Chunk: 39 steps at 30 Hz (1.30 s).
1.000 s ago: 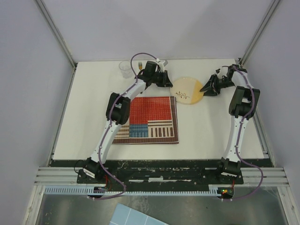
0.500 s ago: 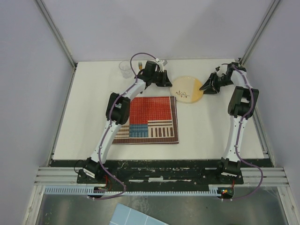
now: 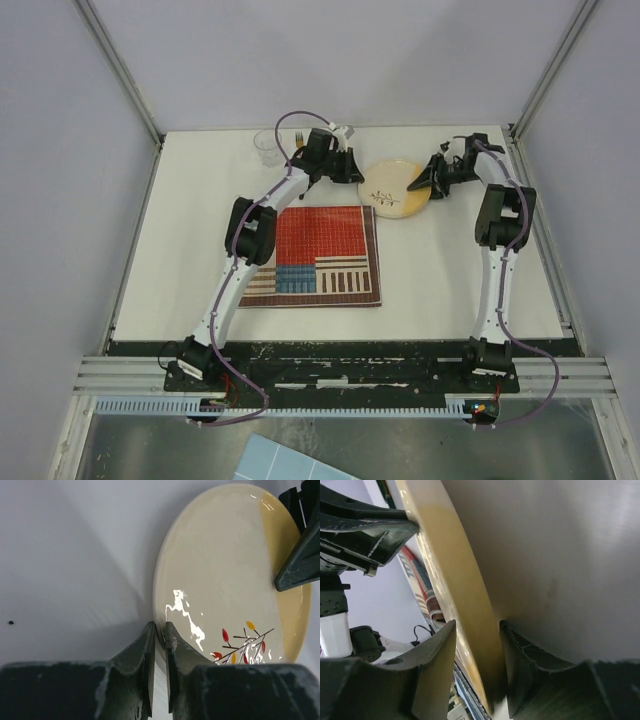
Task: Set the dinner table for one person
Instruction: Pick up the plate at the center of the board.
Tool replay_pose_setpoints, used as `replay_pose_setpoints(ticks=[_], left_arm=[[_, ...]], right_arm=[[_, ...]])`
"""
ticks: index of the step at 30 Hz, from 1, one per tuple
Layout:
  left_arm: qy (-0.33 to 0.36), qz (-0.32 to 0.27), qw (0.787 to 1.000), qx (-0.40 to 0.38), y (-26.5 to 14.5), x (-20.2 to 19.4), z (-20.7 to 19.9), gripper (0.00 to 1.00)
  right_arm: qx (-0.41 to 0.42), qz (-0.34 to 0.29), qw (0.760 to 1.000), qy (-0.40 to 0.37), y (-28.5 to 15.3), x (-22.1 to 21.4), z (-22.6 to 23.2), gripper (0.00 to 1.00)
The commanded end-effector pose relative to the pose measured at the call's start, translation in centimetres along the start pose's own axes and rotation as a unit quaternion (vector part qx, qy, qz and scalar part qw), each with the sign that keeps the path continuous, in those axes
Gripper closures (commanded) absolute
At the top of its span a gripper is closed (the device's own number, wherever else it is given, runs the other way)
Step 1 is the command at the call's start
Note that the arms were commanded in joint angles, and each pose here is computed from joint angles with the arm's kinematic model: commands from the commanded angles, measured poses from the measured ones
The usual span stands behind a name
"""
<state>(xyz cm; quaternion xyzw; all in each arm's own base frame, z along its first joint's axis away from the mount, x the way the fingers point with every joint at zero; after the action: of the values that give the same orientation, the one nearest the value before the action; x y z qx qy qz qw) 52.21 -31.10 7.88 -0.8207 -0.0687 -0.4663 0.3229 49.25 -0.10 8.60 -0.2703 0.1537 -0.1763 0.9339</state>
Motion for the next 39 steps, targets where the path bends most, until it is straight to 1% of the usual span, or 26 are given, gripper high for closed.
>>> replay_pose_setpoints(ticks=[1, 5, 7, 9, 12, 13, 18, 21, 23, 28, 35, 39], left_arm=[[-0.011, 0.035, 0.994, -0.102, 2.7, -1.7, -6.1, 0.82], [-0.008, 0.035, 0.994, -0.101, 2.7, -1.7, -6.1, 0.82], [-0.002, 0.035, 0.995, -0.099, 2.5, -1.5, -6.1, 0.82], [0.005, 0.036, 0.995, -0.094, 2.4, -1.4, -6.1, 0.82], [0.015, 0.034, 0.996, -0.087, 2.1, -1.0, -6.1, 0.82], [0.018, 0.034, 0.995, -0.087, 2.1, -0.9, -6.2, 0.82], [0.022, 0.031, 0.996, -0.086, 1.8, -0.5, -6.4, 0.82], [0.023, 0.030, 0.996, -0.085, 1.8, -0.4, -6.3, 0.82], [0.023, 0.030, 0.996, -0.085, 1.8, -0.4, -6.3, 0.82], [0.027, 0.033, 0.996, -0.083, 1.7, -0.4, -6.3, 0.82], [0.043, 0.025, 0.997, -0.063, 0.9, 0.5, -5.8, 0.83], [0.039, 0.019, 0.998, -0.054, 0.2, 1.0, -4.9, 0.83]], right_arm=[[0.063, 0.055, 0.996, -0.021, 3.7, -1.6, 3.1, 0.53], [0.052, 0.047, 0.997, -0.030, 3.5, -1.6, 3.3, 0.58], [0.039, 0.040, 0.998, -0.037, 3.2, -1.7, 3.3, 0.63], [0.030, 0.032, 0.998, -0.040, 2.9, -1.7, 3.1, 0.72], [0.017, 0.015, 0.999, -0.038, 2.2, -1.3, 2.8, 0.95], [0.015, 0.008, 0.999, -0.039, 1.9, -1.1, 2.8, 0.98], [0.010, -0.005, 0.999, -0.041, 0.6, -0.9, 2.6, 0.98], [0.009, -0.009, 0.999, -0.041, 0.0, -0.7, 2.4, 0.95], [0.005, -0.016, 0.999, -0.040, -0.4, -0.6, 2.2, 0.98], [-0.006, -0.030, 0.999, -0.038, -0.7, -0.3, 1.2, 0.98], [-0.004, -0.077, 0.995, -0.060, -2.8, 0.0, 3.2, 0.98], [0.005, -0.093, 0.993, -0.069, -3.9, 0.3, 4.3, 0.98]])
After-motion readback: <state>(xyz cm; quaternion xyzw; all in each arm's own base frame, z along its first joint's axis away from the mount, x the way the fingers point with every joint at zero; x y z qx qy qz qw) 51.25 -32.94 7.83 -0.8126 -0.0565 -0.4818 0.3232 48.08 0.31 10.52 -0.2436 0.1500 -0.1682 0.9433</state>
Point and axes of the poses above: each gripper's point midway between its finger pads, its own y axis out along the fingers, its own z axis along the line the jaws close on, x = y × z, the point moved 10 cm from there along -y, back along the fingers, and after that the axes turned 15 degrees about y, right-handed, at the moved point
